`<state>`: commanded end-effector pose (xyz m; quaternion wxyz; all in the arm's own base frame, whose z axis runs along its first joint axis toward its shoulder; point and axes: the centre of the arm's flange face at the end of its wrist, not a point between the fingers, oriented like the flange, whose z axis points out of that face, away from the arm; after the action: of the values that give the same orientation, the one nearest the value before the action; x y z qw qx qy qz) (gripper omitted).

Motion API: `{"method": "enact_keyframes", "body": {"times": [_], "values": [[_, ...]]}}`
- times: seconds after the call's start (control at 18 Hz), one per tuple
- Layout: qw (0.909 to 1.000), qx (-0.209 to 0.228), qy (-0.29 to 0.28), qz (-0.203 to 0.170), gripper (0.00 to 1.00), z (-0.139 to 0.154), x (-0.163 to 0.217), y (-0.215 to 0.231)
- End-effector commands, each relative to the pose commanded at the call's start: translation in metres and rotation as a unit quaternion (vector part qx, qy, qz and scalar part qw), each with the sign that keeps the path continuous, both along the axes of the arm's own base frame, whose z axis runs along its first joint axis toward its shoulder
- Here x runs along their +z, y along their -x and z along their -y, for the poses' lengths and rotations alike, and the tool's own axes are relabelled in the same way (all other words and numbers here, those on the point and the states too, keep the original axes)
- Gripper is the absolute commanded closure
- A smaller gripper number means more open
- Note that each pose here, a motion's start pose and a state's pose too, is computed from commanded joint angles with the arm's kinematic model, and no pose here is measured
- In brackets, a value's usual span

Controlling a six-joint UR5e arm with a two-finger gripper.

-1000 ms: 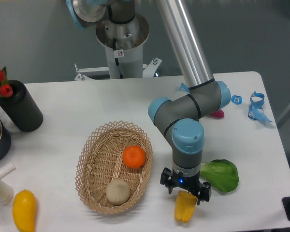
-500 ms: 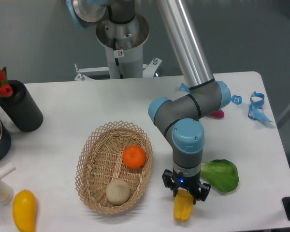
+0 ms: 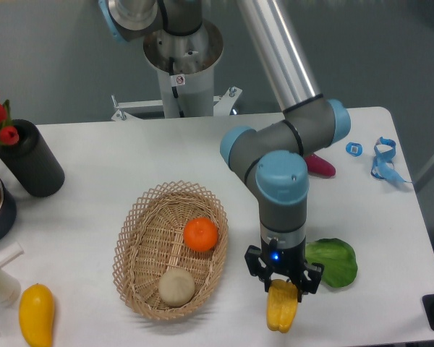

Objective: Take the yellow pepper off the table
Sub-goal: 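Lift the yellow bell pepper up off the table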

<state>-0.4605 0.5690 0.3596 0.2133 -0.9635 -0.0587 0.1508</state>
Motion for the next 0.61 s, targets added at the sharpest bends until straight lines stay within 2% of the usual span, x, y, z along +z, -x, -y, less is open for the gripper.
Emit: {"method": "enact_keyframes", "body": {"times": [0.17,0.39,0.61], "values": [[0.9986,0.003,-0.053,0.010,0.72,-0.006,0.040,-0.013],[0.9935,-0.027,-0.109,0.017,0.72,-0.003,0.090,-0.040],[0.9903,-0.053,-0.125,0.031,0.71,0.014,0.098,-0.051]]}}
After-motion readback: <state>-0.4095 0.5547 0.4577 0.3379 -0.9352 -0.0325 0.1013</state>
